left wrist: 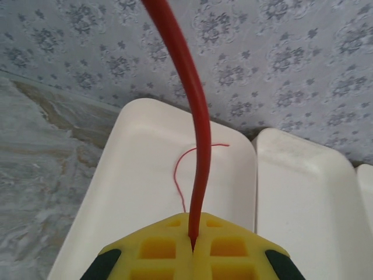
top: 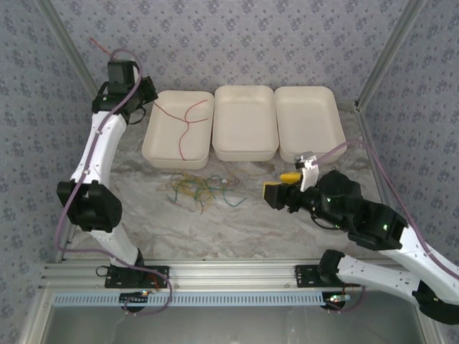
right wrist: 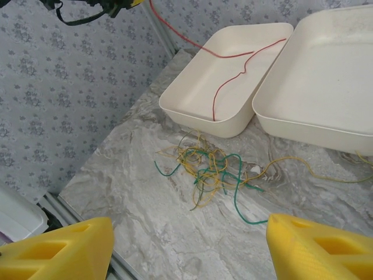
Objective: Untangle the cables
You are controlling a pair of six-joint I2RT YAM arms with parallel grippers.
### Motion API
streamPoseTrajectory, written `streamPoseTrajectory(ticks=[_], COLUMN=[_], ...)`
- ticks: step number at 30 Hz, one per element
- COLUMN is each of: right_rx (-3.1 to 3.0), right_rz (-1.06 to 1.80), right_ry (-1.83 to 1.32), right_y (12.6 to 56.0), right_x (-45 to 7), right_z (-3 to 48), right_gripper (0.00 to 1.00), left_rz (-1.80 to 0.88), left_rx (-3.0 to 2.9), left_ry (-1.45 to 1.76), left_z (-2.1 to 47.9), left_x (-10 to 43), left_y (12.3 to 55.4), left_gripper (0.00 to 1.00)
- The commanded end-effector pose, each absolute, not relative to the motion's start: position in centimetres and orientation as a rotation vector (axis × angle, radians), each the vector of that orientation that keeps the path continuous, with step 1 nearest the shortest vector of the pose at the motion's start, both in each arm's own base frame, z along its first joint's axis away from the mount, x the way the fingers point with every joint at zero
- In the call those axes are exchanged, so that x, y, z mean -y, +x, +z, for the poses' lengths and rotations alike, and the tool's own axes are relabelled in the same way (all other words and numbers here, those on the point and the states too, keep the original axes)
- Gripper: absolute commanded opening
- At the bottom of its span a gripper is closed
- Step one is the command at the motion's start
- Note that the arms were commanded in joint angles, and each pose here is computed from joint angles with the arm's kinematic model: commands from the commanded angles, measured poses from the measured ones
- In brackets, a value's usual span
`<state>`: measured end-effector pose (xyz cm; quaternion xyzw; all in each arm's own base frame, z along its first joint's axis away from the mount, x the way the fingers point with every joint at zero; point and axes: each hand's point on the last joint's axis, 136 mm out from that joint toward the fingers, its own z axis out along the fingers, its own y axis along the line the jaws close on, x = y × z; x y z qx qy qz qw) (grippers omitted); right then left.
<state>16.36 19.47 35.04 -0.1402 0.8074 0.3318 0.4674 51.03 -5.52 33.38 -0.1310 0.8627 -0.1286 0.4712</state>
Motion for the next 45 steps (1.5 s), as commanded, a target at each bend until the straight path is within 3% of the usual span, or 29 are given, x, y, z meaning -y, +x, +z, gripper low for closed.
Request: streamPoseTrajectory(ticks=[1, 11, 17, 21, 27, 32, 33, 35, 37, 42, 45], right_rx=[-1.985, -2.018, -1.915, -1.776, -1.885, -1.911, -1.917, -1.923, -1.930, -1.941, -1.952], right_rz=[0.765, 0.750, 0.756, 0.733, 0.778, 0.789, 0.791, 0.794, 0.793, 0.778, 0.770], right_ry=[-0.290, -0.285, -0.432, -0.416, -0.310, -0.277, -0.272, -0.268, -0.269, -0.268, -0.265], right_y=[16.5, 16.3, 17.4, 20.3, 27.7, 30.3, 30.5, 30.6, 30.7, 31.0, 30.9], right_x=[-18.2, -17.9, -21.0, -22.1, -22.3, -22.8, -22.9, -23.0, -23.1, -23.0, -22.8], right_z=[34.9, 33.8, 34.3, 35.8, 35.0, 34.1, 33.9, 33.7, 33.7, 34.3, 34.4], right_gripper=[0.71, 0.72, 0.77, 0.81, 0.77, 0.77, 0.77, 0.77, 0.77, 0.77, 0.77], left_rz=[-0.207, -0.074, -0.017, 0.056, 0.100, 0.138, 0.123, 0.112, 0.109, 0.073, 0.048], left_rx=[-2.253, -2.518, -2.732, -2.789, -2.852, -2.875, -2.871, -2.849, -2.813, -2.712, -2.653], left_ry=[-0.247, 0.035, 0.056, 0.063, 0.046, 0.031, 0.031, 0.032, 0.040, -0.002, -0.041], left_z=[30.6, 21.6, 15.7, 13.6, 10.7, 9.1, 9.2, 9.9, 11.6, 17.1, 20.5], left_x=[5.3, 9.9, 10.2, 9.5, 8.5, 8.1, 8.3, 8.7, 9.3, 9.7, 9.6], left_y=[50.5, 53.0, 53.0, 53.4, 53.8, 53.9, 54.0, 54.2, 54.2, 53.8, 53.1], left_gripper=[0.00, 0.00, 0.00, 0.00, 0.00, 0.00, 0.07, 0.32, 0.49, 0.65, 0.67])
